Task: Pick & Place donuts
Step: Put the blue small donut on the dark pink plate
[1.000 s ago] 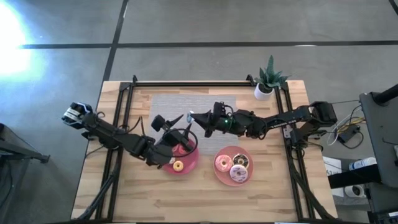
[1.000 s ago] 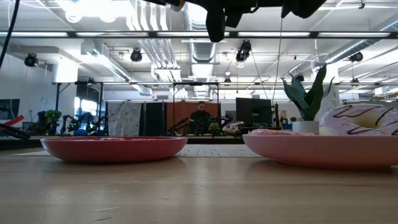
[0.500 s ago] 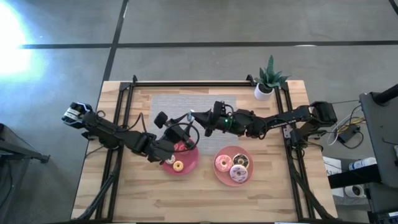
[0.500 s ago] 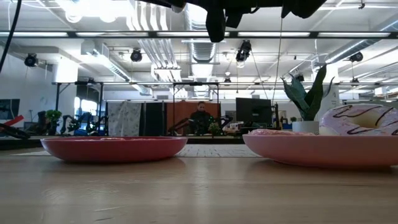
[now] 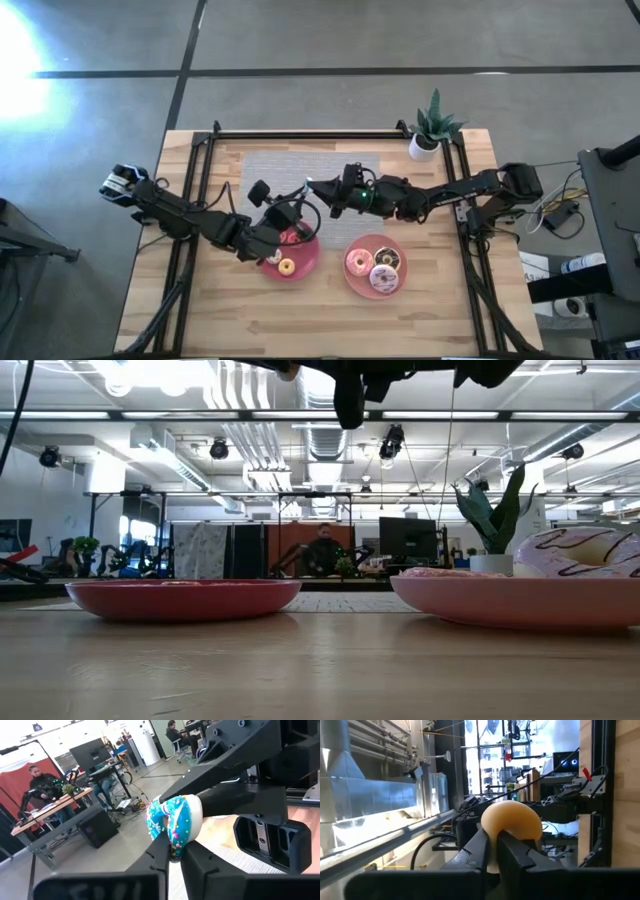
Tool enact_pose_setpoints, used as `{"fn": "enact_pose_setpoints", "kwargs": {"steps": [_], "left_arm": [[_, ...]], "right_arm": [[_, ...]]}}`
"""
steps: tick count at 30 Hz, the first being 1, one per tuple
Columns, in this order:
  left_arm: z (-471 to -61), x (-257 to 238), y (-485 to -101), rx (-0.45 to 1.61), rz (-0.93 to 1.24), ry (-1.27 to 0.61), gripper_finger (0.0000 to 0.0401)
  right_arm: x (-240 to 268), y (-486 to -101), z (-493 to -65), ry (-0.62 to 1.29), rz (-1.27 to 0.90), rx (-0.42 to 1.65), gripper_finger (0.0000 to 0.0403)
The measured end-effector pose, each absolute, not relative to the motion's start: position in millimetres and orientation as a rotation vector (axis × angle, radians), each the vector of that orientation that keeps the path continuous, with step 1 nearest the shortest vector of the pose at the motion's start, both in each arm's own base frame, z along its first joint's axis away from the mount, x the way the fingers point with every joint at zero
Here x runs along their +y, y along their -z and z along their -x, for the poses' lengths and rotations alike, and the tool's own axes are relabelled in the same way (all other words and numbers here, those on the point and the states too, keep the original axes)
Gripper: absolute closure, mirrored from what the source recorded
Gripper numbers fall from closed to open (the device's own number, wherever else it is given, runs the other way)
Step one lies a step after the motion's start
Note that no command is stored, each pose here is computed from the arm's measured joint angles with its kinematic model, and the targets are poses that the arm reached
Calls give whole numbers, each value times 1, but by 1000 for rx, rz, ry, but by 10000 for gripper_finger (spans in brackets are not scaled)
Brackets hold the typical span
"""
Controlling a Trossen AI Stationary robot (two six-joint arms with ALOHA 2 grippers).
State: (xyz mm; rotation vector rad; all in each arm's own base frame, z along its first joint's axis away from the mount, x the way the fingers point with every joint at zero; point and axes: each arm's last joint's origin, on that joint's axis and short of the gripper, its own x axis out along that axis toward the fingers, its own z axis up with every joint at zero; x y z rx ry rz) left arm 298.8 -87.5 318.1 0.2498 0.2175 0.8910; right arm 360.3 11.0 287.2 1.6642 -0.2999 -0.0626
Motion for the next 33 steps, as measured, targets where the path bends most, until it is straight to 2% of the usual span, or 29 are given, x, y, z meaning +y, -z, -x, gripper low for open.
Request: {"fn": "enact_pose_setpoints", "kwargs": {"steps": [7, 12, 17, 21, 24, 27, 29, 33], "left_arm": [[-298, -87, -317, 228, -263, -889, 394], [-296, -87, -311, 294, -338, -885, 395], [-288, -86, -302, 342, -340, -893, 395], [-275, -84, -301, 353, -278, -897, 395], [-269, -84, -297, 434, -228, -781, 395], [-271, -90, -280, 594, -137, -501, 395], [-276, -96, -263, 684, -109, -379, 396], [-283, -101, -226, 833, -105, -303, 396]], "right_arm": [[10, -290, -359, 55, -1651, -299, 286], [2, -289, -358, -15, -1603, -205, 230], [-6, -290, -348, -60, -1535, -127, 197], [-9, -286, -329, 48, -1461, 4, 186], [-10, -287, -309, 162, -1383, 136, 182], [-10, -294, -288, 250, -1320, 217, 181], [-10, -299, -276, 287, -1278, 236, 181], [-12, -311, -255, 350, -1231, 206, 181]]}}
